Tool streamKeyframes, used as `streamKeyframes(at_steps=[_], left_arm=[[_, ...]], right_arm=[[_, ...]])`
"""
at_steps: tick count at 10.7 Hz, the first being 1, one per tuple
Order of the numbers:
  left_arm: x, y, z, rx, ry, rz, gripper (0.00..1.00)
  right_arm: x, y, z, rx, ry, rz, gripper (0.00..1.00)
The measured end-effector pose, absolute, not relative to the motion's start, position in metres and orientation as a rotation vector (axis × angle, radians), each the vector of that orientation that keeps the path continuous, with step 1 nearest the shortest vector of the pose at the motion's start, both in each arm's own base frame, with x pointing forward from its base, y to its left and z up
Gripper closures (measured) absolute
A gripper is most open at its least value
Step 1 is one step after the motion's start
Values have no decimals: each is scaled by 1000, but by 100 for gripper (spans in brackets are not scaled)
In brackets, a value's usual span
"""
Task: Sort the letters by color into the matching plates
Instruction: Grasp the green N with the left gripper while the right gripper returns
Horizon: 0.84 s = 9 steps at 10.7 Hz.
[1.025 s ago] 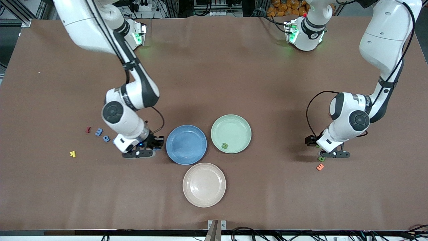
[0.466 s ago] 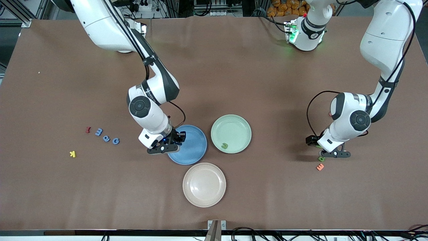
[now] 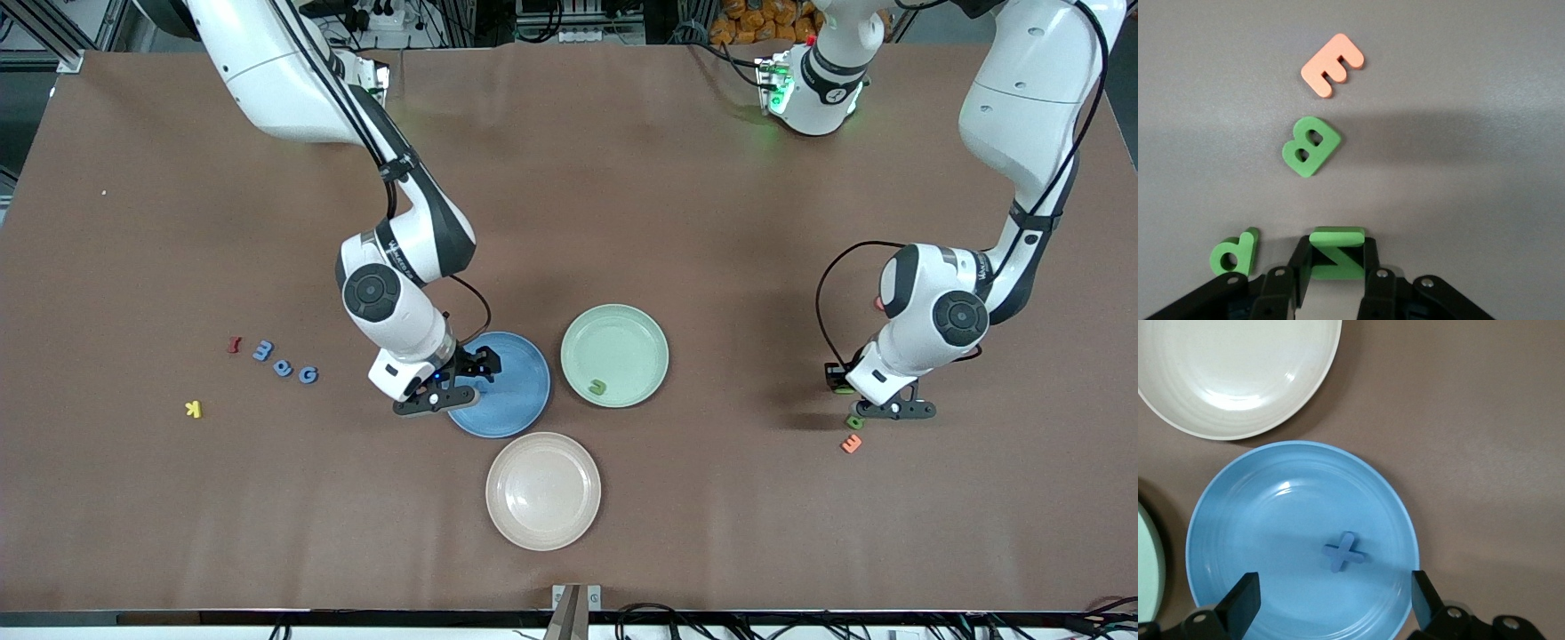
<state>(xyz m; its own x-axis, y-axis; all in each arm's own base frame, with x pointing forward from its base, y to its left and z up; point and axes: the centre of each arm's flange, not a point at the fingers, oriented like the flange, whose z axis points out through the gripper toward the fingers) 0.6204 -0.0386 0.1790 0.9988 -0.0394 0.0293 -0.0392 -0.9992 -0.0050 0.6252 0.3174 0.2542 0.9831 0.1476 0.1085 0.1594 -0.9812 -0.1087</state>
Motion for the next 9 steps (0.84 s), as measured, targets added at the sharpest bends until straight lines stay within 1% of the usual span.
streamKeyframes(at_steps=[2,4,6,9], left_arm=[[620,-39,179,-3137,41,-47,65],[623,-46,184,-3145,-25,-70,65],[624,-74,199,-3169,-84,-104,65],[620,-126,224,-3203,-177,-98,65]], right_arm=[[636,299,259,-3027,-228,-151,0],[657,249,271,-3068,-230,-157,0],[675,193,281,-3078,-355,-160,0],[686,126,278,-3092,-360,-86,0]])
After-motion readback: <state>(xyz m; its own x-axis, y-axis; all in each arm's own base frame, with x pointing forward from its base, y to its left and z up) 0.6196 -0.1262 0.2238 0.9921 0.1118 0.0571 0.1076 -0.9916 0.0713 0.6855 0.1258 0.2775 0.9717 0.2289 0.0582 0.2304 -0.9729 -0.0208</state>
